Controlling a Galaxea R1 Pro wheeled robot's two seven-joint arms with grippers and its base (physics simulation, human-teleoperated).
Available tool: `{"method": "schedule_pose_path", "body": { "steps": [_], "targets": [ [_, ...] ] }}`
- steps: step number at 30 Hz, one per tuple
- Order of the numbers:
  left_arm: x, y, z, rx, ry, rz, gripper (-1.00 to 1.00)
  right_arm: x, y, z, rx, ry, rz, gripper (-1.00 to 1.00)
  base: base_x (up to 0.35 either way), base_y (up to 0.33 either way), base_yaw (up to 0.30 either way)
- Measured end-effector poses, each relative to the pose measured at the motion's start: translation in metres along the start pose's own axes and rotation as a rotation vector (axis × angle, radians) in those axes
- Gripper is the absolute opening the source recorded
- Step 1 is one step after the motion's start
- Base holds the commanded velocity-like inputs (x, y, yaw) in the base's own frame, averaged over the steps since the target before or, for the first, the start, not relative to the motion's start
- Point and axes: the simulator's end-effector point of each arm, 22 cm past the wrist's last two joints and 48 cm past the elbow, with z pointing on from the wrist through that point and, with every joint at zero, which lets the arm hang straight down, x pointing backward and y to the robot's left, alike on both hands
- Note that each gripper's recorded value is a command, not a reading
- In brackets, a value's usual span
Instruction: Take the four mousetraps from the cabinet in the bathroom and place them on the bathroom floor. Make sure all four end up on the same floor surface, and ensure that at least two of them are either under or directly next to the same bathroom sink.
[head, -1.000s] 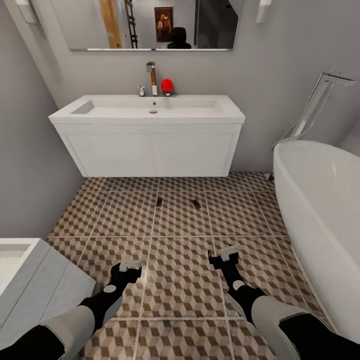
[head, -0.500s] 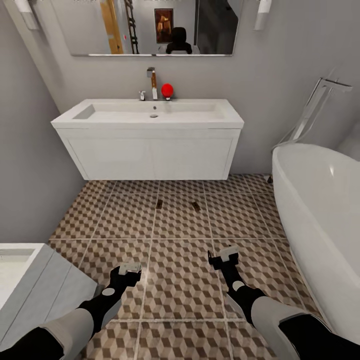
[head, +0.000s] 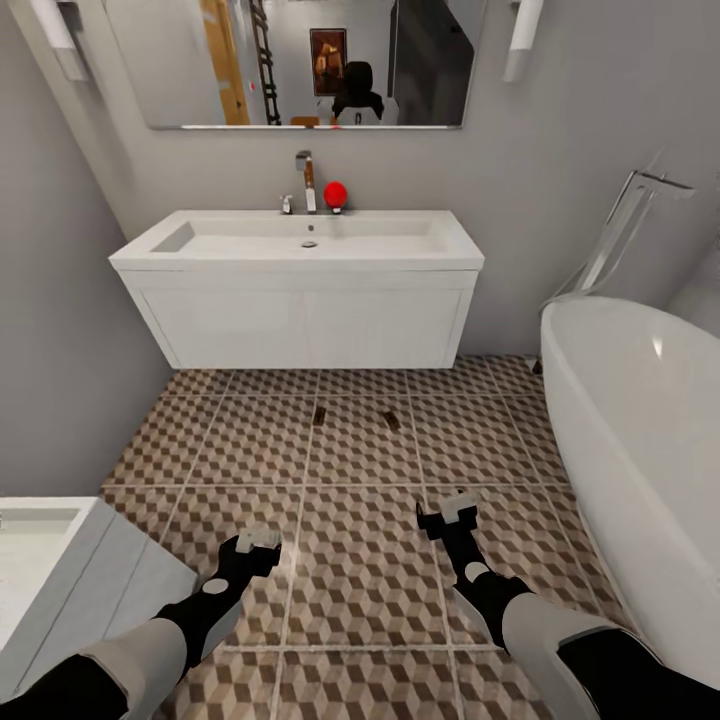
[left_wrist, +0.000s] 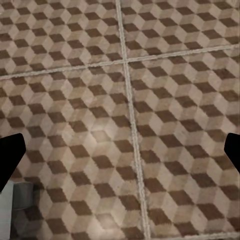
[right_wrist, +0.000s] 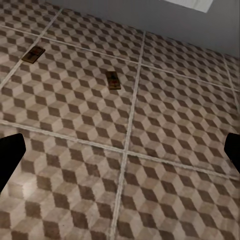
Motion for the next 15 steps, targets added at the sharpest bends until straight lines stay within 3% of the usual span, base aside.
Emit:
{"method": "schedule_pose_path", "body": {
  "steps": [15],
  "targets": [
    [-0.034, 0.005, -0.023, -0.004, -0.021, 0.0, 1.0, -0.041, -0.01, -0.012, 0.006, -0.023, -0.001, 1.0, 0.0, 0.0, 0.0]
  ]
}}
